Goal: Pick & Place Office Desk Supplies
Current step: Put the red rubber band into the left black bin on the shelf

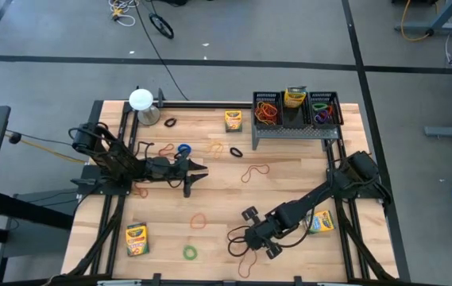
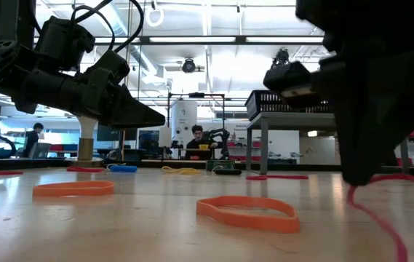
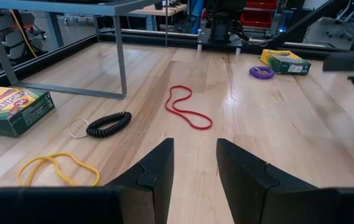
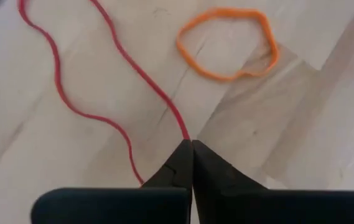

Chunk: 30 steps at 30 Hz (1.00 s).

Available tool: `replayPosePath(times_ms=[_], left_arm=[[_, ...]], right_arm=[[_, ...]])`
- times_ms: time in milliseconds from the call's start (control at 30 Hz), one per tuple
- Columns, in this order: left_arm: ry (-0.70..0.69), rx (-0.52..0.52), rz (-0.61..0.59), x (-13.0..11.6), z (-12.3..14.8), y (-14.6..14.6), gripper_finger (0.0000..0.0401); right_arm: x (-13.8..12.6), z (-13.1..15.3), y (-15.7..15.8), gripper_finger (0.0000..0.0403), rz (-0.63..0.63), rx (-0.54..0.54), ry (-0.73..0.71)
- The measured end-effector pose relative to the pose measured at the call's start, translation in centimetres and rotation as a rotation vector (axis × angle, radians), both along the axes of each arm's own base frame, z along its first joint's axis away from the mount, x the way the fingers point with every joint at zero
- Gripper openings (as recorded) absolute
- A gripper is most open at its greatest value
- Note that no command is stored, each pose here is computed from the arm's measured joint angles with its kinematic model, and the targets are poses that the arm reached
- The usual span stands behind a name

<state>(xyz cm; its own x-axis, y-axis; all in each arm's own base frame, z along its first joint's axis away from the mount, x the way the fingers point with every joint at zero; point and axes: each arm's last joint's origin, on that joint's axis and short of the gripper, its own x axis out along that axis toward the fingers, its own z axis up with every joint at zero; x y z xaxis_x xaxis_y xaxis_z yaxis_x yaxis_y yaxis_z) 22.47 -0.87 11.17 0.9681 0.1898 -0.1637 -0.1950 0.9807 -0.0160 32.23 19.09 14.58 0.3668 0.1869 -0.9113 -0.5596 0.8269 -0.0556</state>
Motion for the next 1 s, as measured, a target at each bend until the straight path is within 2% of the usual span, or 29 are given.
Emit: replayPosePath(times_ms=[167,267,467,600,733,867,1000], left_arm=[[0.002,0.0,0.0,0.0,0.0,0.0,0.013],[0.0,0.0,0.0,0.0,0.0,0.0,0.013],[-0.002,0.0,0.0,0.0,0.0,0.0,0.013],[0.002,0.0,0.0,0.0,0.0,0.0,0.013],[0.0,0.0,0.0,0.0,0.0,0.0,0.013],[0.001,0.0,0.0,0.0,0.0,0.0,0.013],[0.001,0.0,0.0,0.0,0.0,0.0,0.013]], right_arm=[[-0.4,0.8,0.1,0.0003,0.002,0.001,-0.001],[-1.0,2.3,-0.2,0.0002,-0.021,-0.029,-0.026],[-3.1,7.5,-1.5,0.0001,-0.095,-0.1,-0.146],[-4.6,11.4,-3.2,0.0001,-0.154,-0.11,-0.262],[-5.9,15.5,-6.5,0.0001,-0.296,-0.144,-0.41],[-7.3,19.1,-10.8,0.0001,-0.514,-0.259,-0.591],[-8.4,21.6,-15.4,0.0,-0.751,-0.38,-0.71]])
